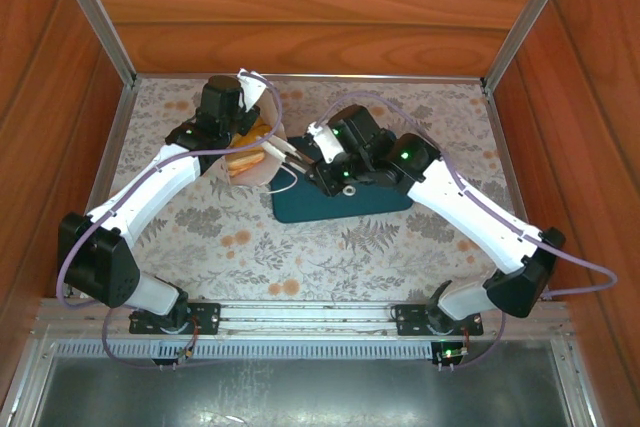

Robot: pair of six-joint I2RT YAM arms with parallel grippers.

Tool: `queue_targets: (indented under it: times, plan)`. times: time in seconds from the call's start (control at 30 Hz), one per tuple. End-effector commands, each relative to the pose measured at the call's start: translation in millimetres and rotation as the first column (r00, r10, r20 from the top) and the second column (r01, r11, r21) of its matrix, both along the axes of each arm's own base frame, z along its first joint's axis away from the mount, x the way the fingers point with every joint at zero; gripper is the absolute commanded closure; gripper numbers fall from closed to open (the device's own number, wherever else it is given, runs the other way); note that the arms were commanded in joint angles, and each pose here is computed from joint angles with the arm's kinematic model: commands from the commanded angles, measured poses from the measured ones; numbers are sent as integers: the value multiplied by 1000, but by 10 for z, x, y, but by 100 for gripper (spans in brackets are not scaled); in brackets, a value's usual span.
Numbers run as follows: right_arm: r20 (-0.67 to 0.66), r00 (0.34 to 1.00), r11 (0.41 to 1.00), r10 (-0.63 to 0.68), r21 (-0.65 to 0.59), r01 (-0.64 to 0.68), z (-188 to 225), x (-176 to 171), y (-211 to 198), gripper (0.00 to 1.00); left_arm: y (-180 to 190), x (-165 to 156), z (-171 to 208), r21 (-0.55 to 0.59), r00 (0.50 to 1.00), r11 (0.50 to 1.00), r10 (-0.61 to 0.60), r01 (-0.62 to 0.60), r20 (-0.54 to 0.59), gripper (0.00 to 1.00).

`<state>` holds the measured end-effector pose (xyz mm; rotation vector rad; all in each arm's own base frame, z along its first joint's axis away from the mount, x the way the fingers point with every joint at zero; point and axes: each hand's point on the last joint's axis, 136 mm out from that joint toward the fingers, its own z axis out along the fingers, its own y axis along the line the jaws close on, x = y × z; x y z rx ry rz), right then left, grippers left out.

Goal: Take the fake bread out of the paper bag

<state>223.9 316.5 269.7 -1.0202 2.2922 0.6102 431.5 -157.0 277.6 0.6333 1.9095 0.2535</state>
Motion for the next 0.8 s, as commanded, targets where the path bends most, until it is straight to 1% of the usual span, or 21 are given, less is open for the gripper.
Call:
queue_targets:
  times: [0.0, 0.07, 0.27, 0.43, 0.57, 0.6, 0.77]
  plan:
    - [101, 993, 998, 68, -9, -67, 43, 113, 166, 62, 10, -13, 220, -23, 998, 1000, -10, 12, 55, 100]
    - [118, 989, 996, 87, -31, -84, 6, 157, 206, 62, 11, -16, 220, -22, 998, 1000, -12, 13, 55, 100]
    - [158, 977, 979, 146, -165, -120, -197, 276, 269, 60, 13, -24, 211, -12, 999, 1000, -16, 17, 50, 100]
    - [210, 955, 955, 210, -255, -154, -308, 319, 313, 56, 19, -32, 205, -6, 999, 1000, -18, 19, 47, 100]
    - [247, 932, 923, 267, -345, -173, -355, 325, 306, 55, 19, -39, 207, -2, 999, 1000, -20, 21, 46, 100]
    - [231, 929, 902, 291, -390, -186, -499, 341, 340, 55, 19, -40, 206, -2, 999, 1000, -21, 21, 46, 100]
    - [253, 905, 855, 343, -482, -190, -580, 385, 343, 55, 12, -41, 186, 2, 999, 1000, -26, 26, 41, 100]
